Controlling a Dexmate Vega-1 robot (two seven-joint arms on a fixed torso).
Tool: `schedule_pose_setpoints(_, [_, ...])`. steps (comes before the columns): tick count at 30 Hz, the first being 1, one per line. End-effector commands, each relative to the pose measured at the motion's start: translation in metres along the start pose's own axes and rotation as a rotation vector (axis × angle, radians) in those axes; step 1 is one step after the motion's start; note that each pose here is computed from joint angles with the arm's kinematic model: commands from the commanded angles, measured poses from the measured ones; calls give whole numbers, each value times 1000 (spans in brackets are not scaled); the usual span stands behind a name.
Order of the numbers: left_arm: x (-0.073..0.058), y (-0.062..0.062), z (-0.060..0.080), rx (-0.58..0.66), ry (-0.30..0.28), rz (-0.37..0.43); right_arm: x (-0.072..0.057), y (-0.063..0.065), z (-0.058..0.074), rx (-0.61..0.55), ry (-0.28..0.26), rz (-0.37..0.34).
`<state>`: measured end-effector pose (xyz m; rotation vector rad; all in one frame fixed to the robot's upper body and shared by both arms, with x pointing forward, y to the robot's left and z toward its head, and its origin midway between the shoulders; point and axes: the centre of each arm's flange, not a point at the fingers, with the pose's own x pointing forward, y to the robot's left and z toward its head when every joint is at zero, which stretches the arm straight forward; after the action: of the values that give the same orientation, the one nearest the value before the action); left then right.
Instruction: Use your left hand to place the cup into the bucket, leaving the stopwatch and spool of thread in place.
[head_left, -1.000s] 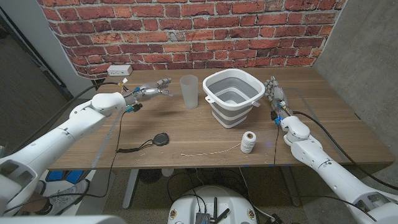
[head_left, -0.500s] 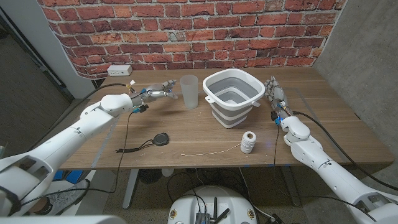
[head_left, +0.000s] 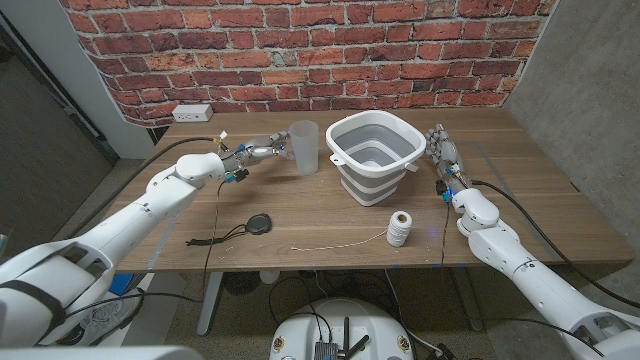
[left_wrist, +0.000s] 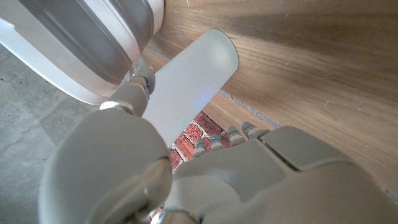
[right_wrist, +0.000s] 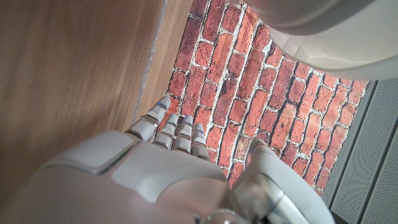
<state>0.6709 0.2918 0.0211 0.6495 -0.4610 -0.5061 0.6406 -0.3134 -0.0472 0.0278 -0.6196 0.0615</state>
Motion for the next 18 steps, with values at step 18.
schedule_pose_setpoints(18, [36,-13,-5,-87,-66,29,-4,-3,-2,8,-2,-8])
